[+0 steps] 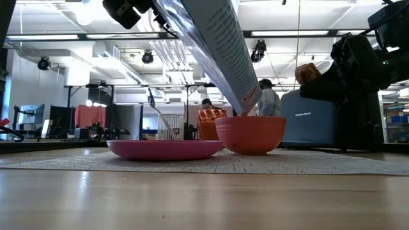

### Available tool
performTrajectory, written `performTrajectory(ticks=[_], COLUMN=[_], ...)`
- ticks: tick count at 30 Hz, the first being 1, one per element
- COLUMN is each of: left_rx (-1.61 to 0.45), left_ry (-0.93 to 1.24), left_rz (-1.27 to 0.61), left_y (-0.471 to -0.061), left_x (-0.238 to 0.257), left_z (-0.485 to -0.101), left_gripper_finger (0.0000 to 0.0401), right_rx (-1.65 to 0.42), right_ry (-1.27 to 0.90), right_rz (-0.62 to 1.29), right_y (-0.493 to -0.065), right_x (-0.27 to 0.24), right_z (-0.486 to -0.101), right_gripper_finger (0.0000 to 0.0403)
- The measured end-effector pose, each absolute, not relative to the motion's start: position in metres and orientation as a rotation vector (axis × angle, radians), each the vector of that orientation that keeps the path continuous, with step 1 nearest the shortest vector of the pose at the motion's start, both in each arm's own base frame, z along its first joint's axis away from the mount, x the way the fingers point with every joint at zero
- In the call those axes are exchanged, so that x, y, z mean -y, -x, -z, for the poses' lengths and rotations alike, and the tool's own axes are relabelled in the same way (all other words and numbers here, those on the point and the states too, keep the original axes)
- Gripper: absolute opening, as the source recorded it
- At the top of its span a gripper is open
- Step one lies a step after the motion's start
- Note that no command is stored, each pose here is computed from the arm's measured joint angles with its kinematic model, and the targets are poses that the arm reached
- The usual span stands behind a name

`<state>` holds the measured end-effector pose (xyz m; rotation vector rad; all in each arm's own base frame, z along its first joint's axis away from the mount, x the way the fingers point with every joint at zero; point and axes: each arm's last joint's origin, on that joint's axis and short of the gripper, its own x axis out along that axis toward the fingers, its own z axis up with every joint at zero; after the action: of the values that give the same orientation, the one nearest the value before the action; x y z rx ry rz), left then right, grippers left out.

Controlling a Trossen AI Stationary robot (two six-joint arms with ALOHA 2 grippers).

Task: Arrange a breakfast setting
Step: Pour the cereal from the cereal box into the red bowl

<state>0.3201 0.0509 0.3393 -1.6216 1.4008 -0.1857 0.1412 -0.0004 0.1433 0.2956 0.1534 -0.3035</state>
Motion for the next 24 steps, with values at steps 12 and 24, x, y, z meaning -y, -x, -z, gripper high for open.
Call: performTrajectory(ticks=[12,24], left_rx=[-1.384,-1.378], left_ry=[1.603,1.567], left_rz=[0.207,0.171], left_y=[-0.3214,-0.3214], left_x=[-0.0513,-0.0509], left_z=[-0.3397,-0.3385], left_gripper_finger=[0.0182,0.0182], right_rx=[-0.154,-0.153], right_ry=[-0.296,-0.296], right_rz=[0.304,0.303], right_y=[-0.1412,-0.1413], right_x=[0.0005,0.0004], right_z=[-0.1433,-0.1433], right_gripper_finger=[0.0086,0.0086])
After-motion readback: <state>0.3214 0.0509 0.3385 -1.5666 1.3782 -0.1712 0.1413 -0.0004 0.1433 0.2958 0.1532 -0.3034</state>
